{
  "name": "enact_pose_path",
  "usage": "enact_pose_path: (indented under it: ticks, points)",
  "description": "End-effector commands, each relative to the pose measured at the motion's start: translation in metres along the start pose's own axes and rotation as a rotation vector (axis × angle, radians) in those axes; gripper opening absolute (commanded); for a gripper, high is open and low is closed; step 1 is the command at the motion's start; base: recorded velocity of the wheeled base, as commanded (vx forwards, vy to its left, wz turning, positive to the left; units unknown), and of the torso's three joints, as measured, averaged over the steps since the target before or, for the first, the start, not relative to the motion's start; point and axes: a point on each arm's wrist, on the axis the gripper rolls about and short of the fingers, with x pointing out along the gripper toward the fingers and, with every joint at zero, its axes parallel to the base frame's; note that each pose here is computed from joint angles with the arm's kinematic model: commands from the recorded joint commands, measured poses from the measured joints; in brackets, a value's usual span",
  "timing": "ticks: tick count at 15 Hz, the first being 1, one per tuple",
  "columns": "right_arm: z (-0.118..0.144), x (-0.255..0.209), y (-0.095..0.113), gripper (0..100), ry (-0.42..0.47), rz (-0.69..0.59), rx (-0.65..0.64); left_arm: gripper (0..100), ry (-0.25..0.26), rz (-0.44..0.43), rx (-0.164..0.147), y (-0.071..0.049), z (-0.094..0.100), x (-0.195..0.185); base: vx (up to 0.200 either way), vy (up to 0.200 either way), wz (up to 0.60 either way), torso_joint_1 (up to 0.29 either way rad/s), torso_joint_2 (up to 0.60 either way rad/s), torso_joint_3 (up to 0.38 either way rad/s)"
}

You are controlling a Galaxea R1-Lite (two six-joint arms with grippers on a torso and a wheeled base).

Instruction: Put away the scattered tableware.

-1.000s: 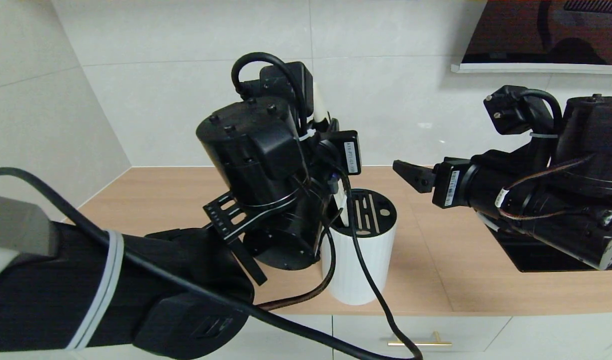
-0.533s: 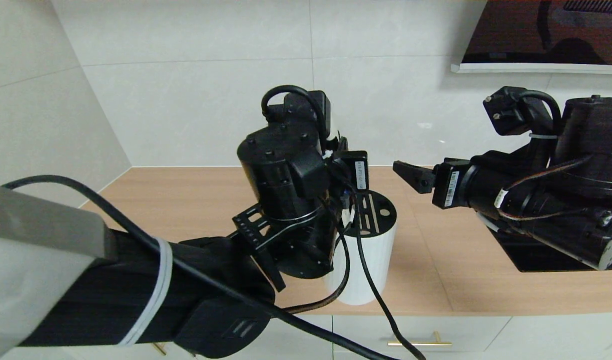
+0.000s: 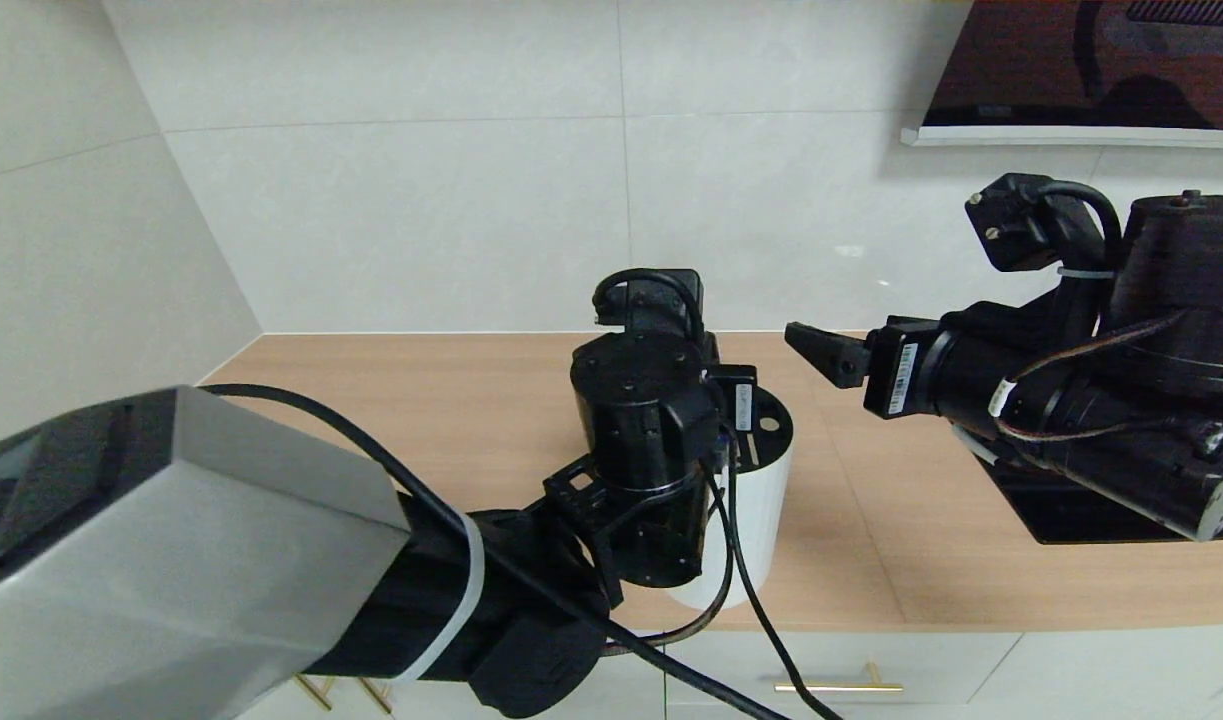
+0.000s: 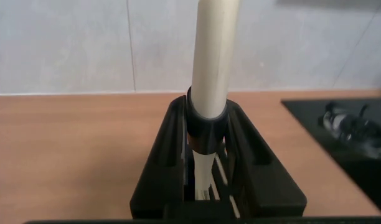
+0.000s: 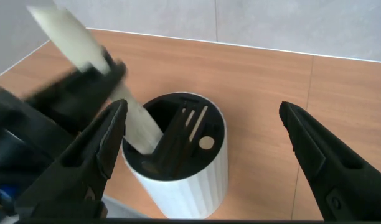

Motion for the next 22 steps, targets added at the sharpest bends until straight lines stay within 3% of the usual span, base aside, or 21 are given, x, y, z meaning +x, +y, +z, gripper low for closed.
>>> enact_pose_path:
  ticks: [1, 5, 11, 12, 18, 21, 22]
  points:
    - [0.0, 0.0, 0.0, 100, 0.002, 0.0, -0.001, 0, 0.023, 0.002, 0.02, -0.002, -0.013, 0.002, 0.0, 0.0, 0.0, 0.0, 0.0, 0.0]
    - [-0.001, 0.001, 0.0, 100, 0.003, 0.0, -0.001, 0, 0.059, 0.007, 0.05, -0.003, -0.032, 0.005, 0.0, 0.0, 0.0, 0.0, 0.0, 0.0]
    - [-0.001, 0.001, 0.0, 100, 0.003, 0.0, -0.001, 0, 0.064, 0.007, 0.054, -0.003, -0.034, 0.005, 0.0, 0.0, 0.0, 0.0, 0.0, 0.0]
    - [-0.001, 0.001, 0.0, 100, 0.003, 0.0, -0.001, 100, 0.064, 0.007, 0.054, -0.003, -0.034, 0.005, 0.0, 0.0, 0.0, 0.0, 0.0, 0.0]
    - [-0.001, 0.0, 0.0, 100, 0.004, 0.0, -0.001, 100, 0.065, 0.007, 0.054, 0.001, -0.031, 0.0, 0.0, 0.0, 0.0, 0.0, 0.0, 0.0]
    - [-0.002, 0.0, 0.0, 100, 0.006, 0.0, -0.003, 100, 0.037, 0.003, 0.031, 0.005, -0.016, -0.005, 0.0, 0.0, 0.0, 0.0, 0.0, 0.0]
    - [-0.001, 0.0, 0.0, 100, 0.004, 0.0, -0.003, 100, 0.017, -0.009, 0.015, 0.011, -0.002, -0.013, 0.0, 0.0, 0.0, 0.0, 0.0, 0.0]
